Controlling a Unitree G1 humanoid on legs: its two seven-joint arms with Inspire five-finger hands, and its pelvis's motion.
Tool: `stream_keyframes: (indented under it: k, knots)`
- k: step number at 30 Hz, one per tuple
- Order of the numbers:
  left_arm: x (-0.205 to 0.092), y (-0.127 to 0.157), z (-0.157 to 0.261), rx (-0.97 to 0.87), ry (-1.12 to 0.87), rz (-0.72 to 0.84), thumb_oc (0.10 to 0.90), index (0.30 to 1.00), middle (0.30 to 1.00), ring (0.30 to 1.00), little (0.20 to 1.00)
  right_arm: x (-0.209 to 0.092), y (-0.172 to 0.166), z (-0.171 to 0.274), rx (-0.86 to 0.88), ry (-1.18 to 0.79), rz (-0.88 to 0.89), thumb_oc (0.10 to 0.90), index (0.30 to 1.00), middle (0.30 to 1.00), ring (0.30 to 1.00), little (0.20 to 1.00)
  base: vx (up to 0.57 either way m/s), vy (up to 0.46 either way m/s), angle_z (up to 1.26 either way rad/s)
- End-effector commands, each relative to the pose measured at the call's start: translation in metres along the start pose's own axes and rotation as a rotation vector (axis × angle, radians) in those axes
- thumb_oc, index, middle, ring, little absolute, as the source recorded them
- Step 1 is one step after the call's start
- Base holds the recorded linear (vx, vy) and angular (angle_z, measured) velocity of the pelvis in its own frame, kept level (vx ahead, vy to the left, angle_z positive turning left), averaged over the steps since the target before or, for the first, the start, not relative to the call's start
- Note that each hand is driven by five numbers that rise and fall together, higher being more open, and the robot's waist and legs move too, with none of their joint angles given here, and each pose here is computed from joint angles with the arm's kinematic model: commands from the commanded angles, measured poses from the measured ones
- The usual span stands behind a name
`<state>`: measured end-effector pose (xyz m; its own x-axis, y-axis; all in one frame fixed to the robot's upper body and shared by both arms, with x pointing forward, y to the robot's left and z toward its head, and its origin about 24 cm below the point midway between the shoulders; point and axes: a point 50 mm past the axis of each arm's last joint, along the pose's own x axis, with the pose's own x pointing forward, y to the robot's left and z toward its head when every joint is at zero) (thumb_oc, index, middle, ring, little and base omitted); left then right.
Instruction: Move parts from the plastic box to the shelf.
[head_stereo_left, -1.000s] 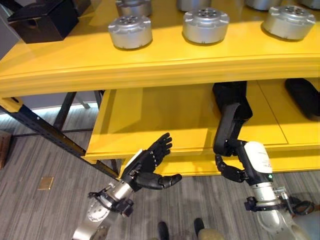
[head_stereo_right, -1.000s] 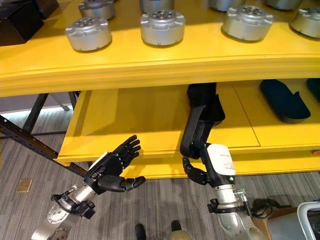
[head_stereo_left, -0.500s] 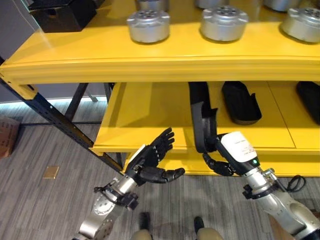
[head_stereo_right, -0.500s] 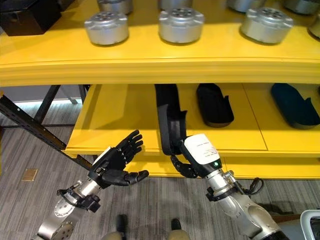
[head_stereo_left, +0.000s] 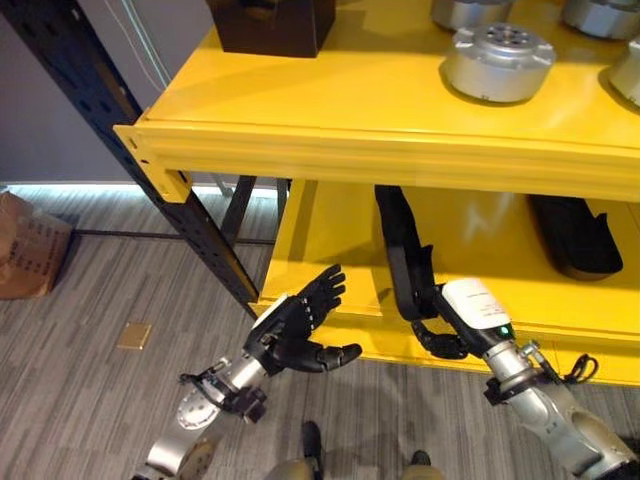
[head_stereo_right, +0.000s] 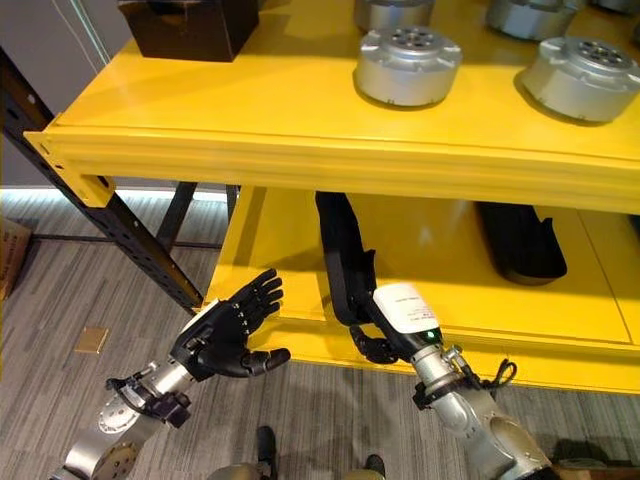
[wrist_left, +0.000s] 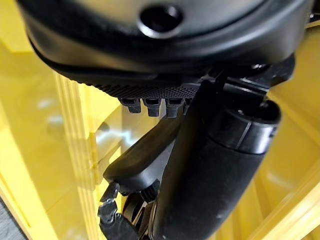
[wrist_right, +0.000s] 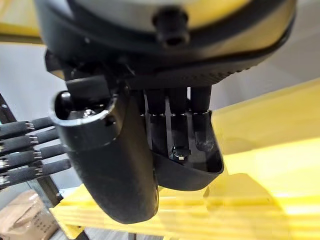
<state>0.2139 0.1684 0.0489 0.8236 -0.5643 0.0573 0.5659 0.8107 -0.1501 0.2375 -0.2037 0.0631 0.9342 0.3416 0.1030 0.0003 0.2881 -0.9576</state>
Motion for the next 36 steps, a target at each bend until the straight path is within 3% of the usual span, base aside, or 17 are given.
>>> stream_keyframes:
  k: [1,18,36]
  knots:
    - [0.017,-0.012,0.036,0.03,-0.221,-0.093,0.9,1.0,1.0,1.0,1.0,0.033,-0.039,-0.002,-0.024,-0.027,-0.185,0.4,0.3,0.3,0.3,0.3,0.07,-0.043,0.1]
    - [0.023,-0.017,0.032,0.053,-0.122,-0.199,0.9,1.0,1.0,1.0,1.0,0.067,-0.014,-0.071,-0.109,0.425,0.058,0.4,0.3,0.3,0.3,0.3,0.03,-0.049,0.07]
    - [0.039,-0.013,0.052,0.124,-0.145,-0.262,0.9,1.0,1.0,1.0,1.0,0.098,-0.069,-0.1,-0.262,0.541,0.045,0.4,0.3,0.3,0.3,0.3,-0.06,-0.039,0.07]
